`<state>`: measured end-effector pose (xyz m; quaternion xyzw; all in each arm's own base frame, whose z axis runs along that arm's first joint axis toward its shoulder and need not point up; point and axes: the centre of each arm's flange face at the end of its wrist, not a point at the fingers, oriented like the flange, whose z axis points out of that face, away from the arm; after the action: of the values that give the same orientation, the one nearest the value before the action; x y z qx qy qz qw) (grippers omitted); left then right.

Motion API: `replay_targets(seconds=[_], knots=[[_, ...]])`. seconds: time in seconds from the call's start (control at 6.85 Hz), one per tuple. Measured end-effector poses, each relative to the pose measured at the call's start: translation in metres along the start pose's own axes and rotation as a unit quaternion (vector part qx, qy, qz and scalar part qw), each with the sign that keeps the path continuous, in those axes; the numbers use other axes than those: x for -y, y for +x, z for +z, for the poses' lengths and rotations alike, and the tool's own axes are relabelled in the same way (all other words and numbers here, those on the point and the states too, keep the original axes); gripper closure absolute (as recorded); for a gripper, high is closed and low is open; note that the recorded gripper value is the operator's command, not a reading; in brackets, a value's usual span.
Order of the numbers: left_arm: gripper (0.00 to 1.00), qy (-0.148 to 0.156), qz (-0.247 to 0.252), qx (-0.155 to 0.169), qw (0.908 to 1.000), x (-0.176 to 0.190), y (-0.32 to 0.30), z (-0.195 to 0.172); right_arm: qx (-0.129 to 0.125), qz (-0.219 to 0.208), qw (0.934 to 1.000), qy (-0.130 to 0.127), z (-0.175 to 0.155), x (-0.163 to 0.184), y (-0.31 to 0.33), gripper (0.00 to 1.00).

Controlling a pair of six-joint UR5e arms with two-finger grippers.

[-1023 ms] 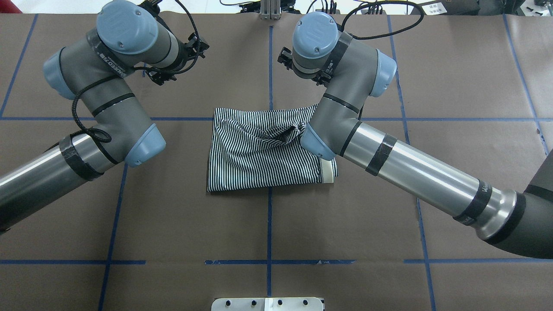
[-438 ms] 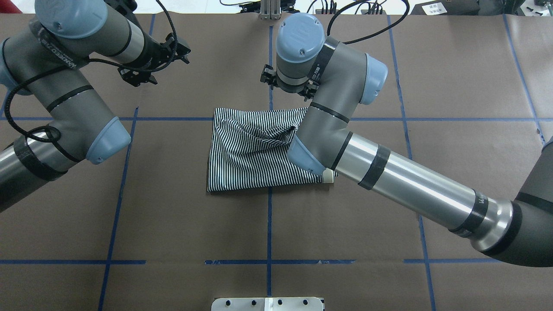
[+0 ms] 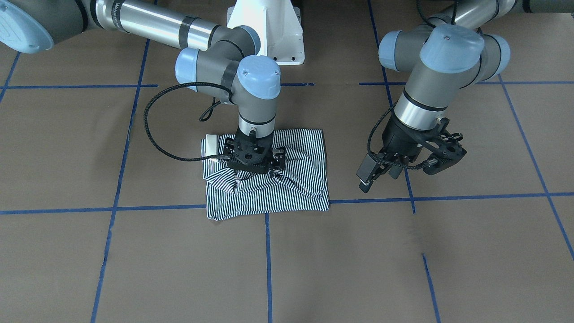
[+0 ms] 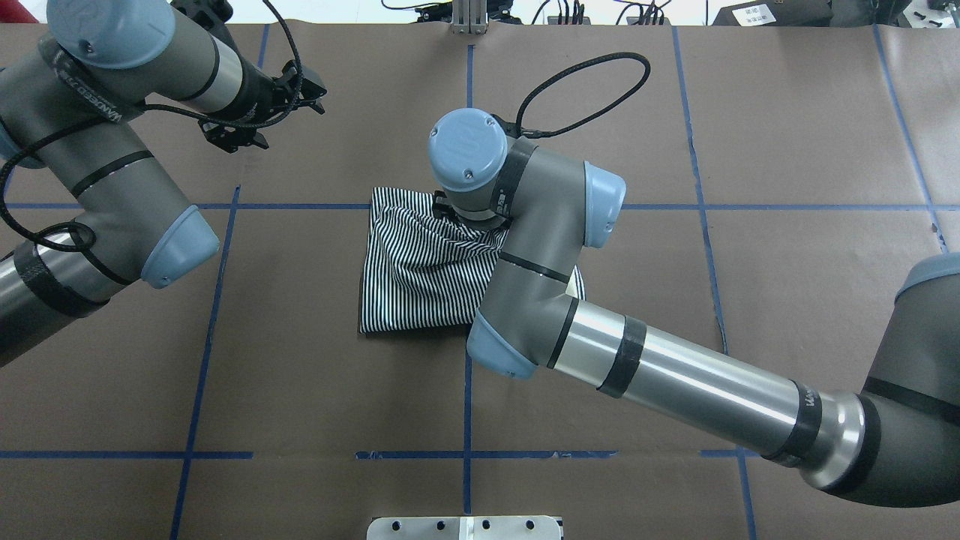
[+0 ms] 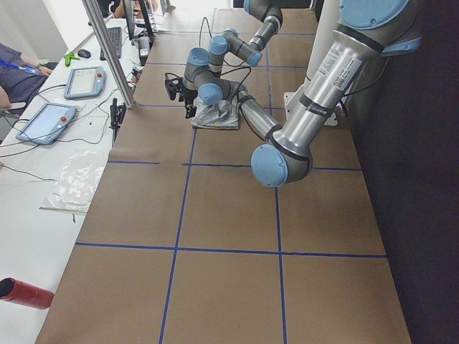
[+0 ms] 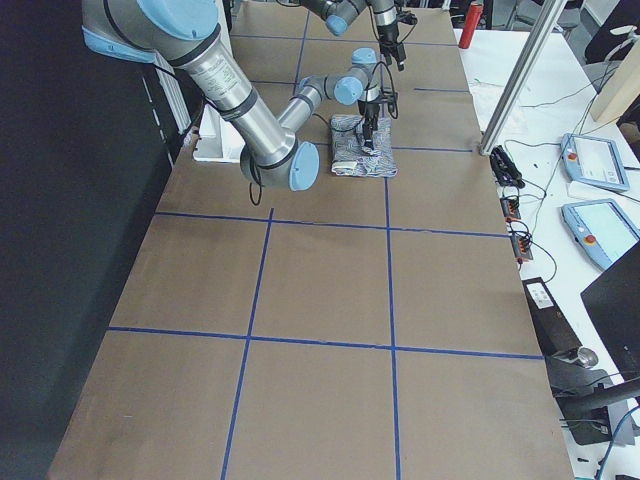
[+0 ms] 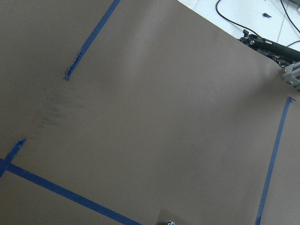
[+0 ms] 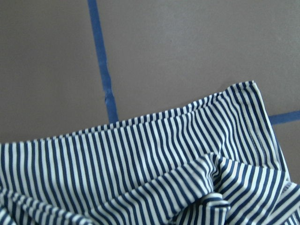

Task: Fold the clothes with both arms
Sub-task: 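Press down the folded shirt's top with the right gripper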

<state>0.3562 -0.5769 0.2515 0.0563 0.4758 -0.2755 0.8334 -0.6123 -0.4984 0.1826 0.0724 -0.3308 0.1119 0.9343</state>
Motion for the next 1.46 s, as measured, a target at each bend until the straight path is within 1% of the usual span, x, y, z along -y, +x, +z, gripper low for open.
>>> replay_targets(seconds=[0.15,0.44,0.58,0.73,1.02,1.17,1.31,1.46], knots=[[0.00,0.000,0.000,0.001,1.0000,0.000,-0.001,0.000,-0.004,-0.033,0.9994,-0.003,0.004,-0.016,-0.006,0.00],[0.00,0.000,-0.002,0.003,1.0000,0.001,-0.002,0.001,-0.015,-0.086,0.9960,-0.015,0.016,-0.031,-0.008,0.00],[0.00,0.000,-0.002,0.003,1.0000,0.001,-0.002,0.001,-0.022,-0.107,0.9939,-0.018,0.021,-0.033,-0.007,0.00],[0.00,-0.001,-0.002,0.002,1.0000,0.001,-0.001,0.000,-0.029,-0.126,0.9914,-0.017,0.026,-0.028,-0.003,0.00],[0.00,-0.005,-0.003,0.001,1.0000,-0.001,0.000,-0.002,-0.052,-0.159,0.9858,-0.014,0.042,-0.002,0.012,0.00],[0.00,-0.009,-0.003,0.000,1.0000,-0.002,0.000,-0.002,-0.061,-0.170,0.9835,-0.010,0.045,0.018,0.022,0.00],[0.00,-0.011,-0.003,0.000,0.9999,-0.002,0.001,-0.002,-0.072,-0.180,0.9810,-0.007,0.049,0.041,0.035,0.00],[0.00,-0.011,-0.004,-0.001,0.9999,-0.003,0.003,-0.002,-0.086,-0.195,0.9770,-0.005,0.055,0.070,0.052,0.00]])
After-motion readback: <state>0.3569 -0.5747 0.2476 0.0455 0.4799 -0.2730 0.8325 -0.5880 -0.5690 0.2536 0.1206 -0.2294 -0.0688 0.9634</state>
